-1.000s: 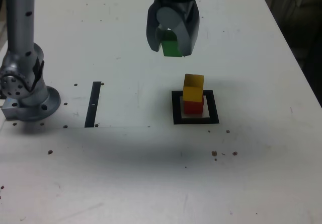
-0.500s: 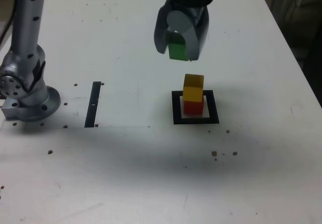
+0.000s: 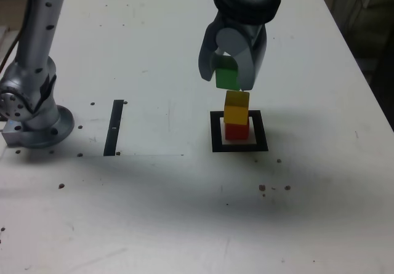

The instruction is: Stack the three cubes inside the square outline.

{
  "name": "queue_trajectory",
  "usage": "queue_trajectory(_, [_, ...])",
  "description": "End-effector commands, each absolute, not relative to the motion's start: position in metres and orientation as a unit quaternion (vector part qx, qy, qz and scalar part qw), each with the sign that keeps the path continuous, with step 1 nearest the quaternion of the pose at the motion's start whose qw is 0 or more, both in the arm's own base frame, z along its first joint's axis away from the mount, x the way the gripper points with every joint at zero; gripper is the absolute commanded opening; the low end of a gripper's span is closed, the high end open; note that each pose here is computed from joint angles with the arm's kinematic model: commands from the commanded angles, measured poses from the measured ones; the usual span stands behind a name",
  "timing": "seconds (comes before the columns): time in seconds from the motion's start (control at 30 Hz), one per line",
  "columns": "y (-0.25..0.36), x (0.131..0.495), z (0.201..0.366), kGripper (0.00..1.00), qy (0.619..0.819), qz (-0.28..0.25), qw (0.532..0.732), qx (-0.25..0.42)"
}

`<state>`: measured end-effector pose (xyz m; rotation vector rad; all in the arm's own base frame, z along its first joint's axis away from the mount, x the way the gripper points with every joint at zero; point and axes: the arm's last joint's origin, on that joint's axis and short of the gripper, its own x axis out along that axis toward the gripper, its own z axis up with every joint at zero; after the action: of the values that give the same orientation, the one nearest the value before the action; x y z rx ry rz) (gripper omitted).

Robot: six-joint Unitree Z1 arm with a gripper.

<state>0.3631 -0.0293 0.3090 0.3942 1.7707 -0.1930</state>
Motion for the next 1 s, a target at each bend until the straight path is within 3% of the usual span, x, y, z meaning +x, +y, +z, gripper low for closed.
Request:
queue_trajectory(0.0, [-0.031, 0.364, 0.307, 0.33, 0.771, -0.086, 0.608, 0.170])
queue_trajectory(0.5, [-0.045, 0.370, 0.299, 0.34, 0.770, -0.093, 0.609, 0.167])
queue_trajectory(0.57, [-0.046, 0.371, 0.298, 0.46, 0.768, -0.093, 0.611, 0.167])
queue_trajectory(0.73, [-0.047, 0.372, 0.294, 0.95, 0.767, -0.096, 0.613, 0.162])
queue_trajectory(0.97, [-0.047, 0.371, 0.292, 1.00, 0.769, -0.098, 0.611, 0.160])
